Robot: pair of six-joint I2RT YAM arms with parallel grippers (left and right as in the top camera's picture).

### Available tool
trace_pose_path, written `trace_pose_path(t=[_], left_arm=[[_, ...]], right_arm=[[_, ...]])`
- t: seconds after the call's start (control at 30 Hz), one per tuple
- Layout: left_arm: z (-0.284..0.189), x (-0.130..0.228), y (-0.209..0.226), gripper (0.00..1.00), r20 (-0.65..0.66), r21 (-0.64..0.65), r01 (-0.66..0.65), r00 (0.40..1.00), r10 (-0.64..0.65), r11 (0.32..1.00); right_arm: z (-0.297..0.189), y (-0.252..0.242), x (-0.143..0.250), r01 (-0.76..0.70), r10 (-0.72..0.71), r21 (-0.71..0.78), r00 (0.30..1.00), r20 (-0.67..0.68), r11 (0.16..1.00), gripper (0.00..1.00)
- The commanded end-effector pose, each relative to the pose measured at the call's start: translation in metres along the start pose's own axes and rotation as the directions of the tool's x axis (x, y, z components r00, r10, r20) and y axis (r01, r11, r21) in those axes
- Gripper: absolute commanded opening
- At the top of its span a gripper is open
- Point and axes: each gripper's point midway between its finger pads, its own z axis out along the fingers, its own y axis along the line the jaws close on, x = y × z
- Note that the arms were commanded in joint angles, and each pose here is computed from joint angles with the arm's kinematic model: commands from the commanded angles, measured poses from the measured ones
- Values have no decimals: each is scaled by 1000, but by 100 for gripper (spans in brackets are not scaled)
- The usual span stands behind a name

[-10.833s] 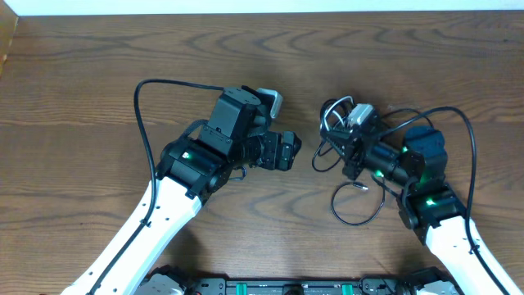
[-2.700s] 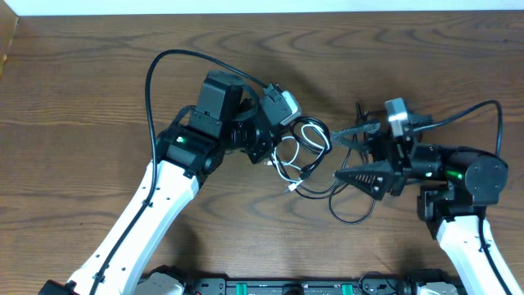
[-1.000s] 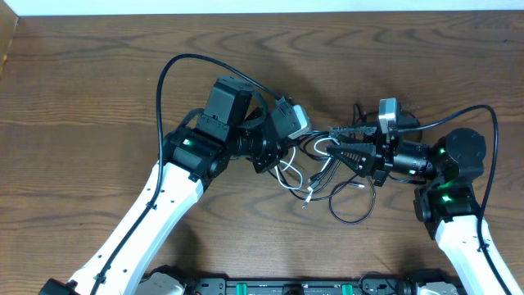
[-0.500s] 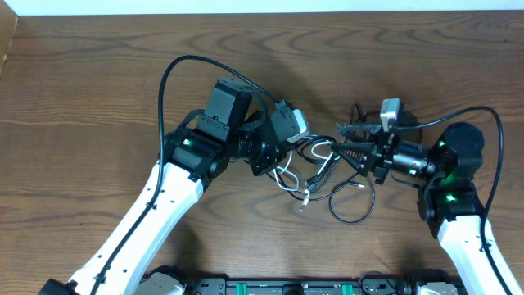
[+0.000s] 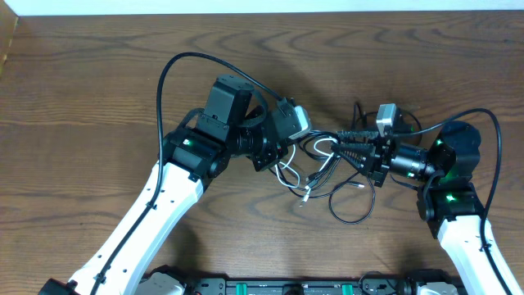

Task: Untangle cables

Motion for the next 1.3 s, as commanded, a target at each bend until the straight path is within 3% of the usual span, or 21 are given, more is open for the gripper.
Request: trace_pose_path(t=[0.0, 0.13, 0.73, 1.27], left_arm=[[-4, -9, 0, 8, 27, 0, -23, 999, 23, 1000], [-4, -9, 0, 7, 27, 0, -23, 999, 23, 1000], [-4, 0, 5, 8, -19, -34, -8, 1000, 8, 999], [-5, 17, -4, 8, -87, -6, 39, 995, -39, 999]], right_arm=[[-1, 1, -3, 24, -24, -5, 1000, 3, 1000, 16], [-1, 1, -3, 22, -22, -6, 1000, 3, 1000, 1], [0, 3, -4, -10, 10, -14, 1000, 4, 1000, 1], [-2, 11, -37, 35, -32, -32, 995, 95, 999, 1]])
